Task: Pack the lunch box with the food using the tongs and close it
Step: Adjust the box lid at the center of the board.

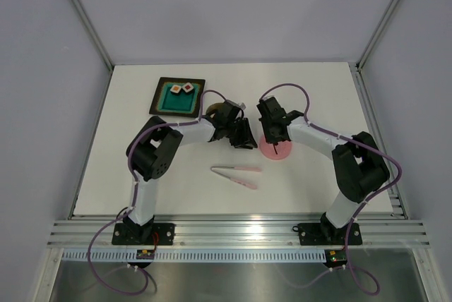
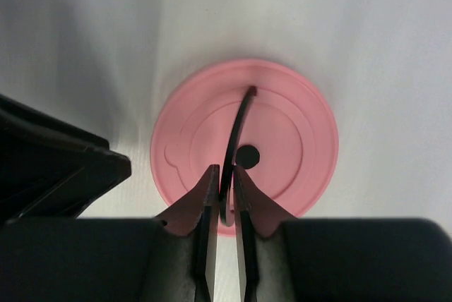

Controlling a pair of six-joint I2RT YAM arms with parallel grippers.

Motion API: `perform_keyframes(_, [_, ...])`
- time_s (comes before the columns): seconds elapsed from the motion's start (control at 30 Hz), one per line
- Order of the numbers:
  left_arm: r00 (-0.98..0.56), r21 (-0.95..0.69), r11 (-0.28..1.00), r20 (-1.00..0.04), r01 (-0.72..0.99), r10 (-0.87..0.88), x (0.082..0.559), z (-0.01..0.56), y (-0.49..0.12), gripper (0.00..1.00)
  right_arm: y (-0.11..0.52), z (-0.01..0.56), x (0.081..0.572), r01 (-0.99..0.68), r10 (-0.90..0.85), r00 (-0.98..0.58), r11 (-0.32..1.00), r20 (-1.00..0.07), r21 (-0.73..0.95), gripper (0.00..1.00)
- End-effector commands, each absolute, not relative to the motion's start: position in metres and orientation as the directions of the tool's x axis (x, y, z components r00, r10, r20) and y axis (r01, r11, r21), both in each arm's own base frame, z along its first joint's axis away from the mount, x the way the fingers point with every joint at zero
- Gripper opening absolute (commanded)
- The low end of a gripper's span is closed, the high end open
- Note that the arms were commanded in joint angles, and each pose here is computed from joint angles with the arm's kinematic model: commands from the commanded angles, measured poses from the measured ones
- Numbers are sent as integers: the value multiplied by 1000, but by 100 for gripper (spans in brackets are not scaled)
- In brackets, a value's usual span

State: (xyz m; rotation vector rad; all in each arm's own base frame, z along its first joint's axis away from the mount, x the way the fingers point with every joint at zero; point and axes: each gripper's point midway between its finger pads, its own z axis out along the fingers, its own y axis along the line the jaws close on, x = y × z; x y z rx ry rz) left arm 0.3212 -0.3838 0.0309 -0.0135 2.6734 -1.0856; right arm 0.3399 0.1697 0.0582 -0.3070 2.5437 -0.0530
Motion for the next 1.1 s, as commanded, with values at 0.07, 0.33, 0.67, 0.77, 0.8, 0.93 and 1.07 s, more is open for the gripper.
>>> perform_keyframes(0.07, [-956, -686, 709, -288, 167, -54, 318, 66, -382, 29, 163, 65, 351, -155, -189, -806, 982, -562, -108, 0])
perform_keyframes(0.33, [-960, -730, 655, -277, 193, -26, 311, 80, -390, 29, 165, 75, 349, -133, -135, -795, 990, -591, -49, 0])
perform_keyframes(0.67, [-947, -736, 633, -320, 241, -11, 304, 106, -388, 29, 162, 64, 350, -103, -35, -834, 990, -551, 93, 0])
perform_keyframes(0.77, [-947, -736, 630, -323, 247, -7, 303, 108, -388, 29, 163, 60, 349, -102, -24, -842, 988, -538, 114, 0])
perform_keyframes(0.8, [-947, -737, 630, -321, 245, -8, 302, 108, -388, 29, 161, 58, 350, -95, -14, -845, 988, -535, 124, 0])
perform_keyframes(0.93, [-946, -737, 628, -325, 249, -6, 301, 110, -388, 29, 157, 52, 350, -76, -7, -851, 991, -524, 110, 21])
perform_keyframes(1.07, [-942, -736, 628, -334, 253, -12, 302, 116, -387, 29, 151, 49, 349, -65, -14, -853, 995, -522, 81, 30])
